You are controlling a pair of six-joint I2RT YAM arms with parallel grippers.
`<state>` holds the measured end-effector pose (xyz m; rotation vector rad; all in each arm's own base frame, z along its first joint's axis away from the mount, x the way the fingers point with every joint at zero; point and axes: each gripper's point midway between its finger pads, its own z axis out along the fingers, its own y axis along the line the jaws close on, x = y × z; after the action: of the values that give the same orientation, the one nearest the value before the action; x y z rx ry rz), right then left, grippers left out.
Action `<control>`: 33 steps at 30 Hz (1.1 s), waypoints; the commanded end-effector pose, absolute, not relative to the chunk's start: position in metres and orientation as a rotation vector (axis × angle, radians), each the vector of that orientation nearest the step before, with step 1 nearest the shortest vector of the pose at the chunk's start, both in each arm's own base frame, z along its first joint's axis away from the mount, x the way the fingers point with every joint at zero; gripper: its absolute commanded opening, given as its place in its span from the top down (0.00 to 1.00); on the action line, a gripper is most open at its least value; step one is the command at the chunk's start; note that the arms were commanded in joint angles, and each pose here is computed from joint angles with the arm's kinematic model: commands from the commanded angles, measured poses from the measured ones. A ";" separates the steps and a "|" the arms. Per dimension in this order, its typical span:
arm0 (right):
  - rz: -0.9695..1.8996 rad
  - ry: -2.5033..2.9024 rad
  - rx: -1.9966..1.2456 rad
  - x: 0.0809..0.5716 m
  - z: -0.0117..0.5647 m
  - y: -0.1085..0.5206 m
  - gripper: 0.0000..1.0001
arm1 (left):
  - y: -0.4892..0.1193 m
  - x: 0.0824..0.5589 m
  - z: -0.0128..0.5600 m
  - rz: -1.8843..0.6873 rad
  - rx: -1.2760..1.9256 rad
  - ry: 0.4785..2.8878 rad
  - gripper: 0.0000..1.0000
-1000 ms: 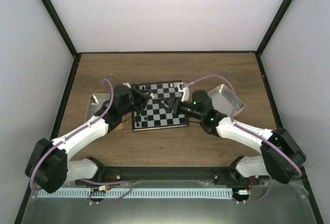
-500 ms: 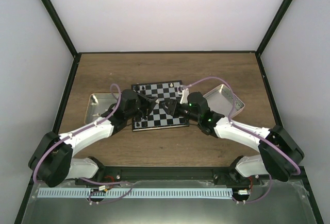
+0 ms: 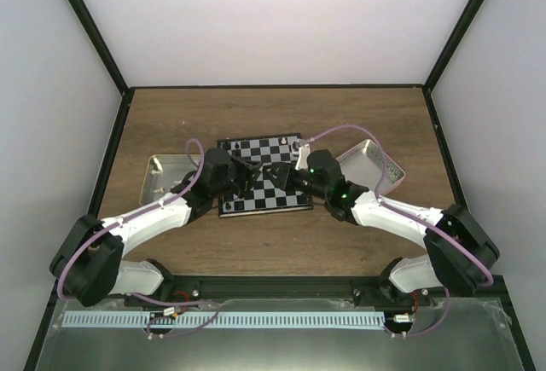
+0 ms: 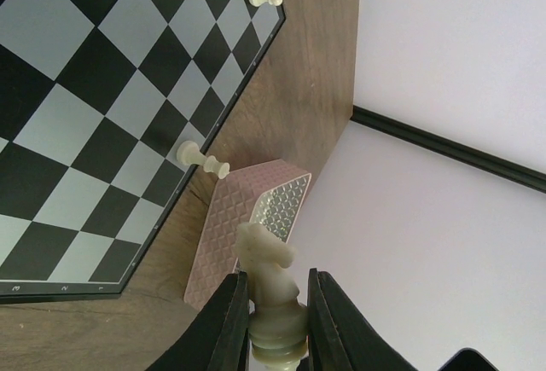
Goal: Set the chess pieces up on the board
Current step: Pick up the chess piece from the storage box.
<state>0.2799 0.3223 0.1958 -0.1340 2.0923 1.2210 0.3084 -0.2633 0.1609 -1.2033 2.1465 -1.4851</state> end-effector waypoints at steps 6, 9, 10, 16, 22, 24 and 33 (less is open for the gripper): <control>1.234 2.079 -0.182 0.283 0.203 0.335 0.70 | -0.269 0.312 0.168 -1.519 -1.220 2.123 0.83; 1.242 2.086 -0.191 0.283 0.200 0.338 0.75 | -0.271 0.312 0.167 -1.529 -1.219 2.128 0.84; 1.243 2.085 -0.191 0.283 0.200 0.338 0.76 | -0.271 0.312 0.167 -1.529 -1.218 2.131 0.84; 1.251 2.089 -0.194 0.284 0.199 0.341 0.80 | -0.271 0.312 0.168 -1.529 -1.219 2.129 0.83; 1.253 2.098 -0.188 0.285 0.198 0.343 0.87 | -0.271 0.311 0.167 -1.532 -1.219 2.134 0.84; 1.256 2.097 -0.188 0.286 0.198 0.344 0.90 | -0.271 0.311 0.167 -1.533 -1.218 2.134 0.83; 1.237 2.098 -0.141 0.288 0.196 0.338 0.99 | -0.269 0.307 0.162 -1.516 -1.214 2.149 0.70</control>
<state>0.2833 0.3330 0.1777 -0.1529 2.1486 1.2216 0.3087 -0.2650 0.1568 -1.2259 2.1512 -1.4854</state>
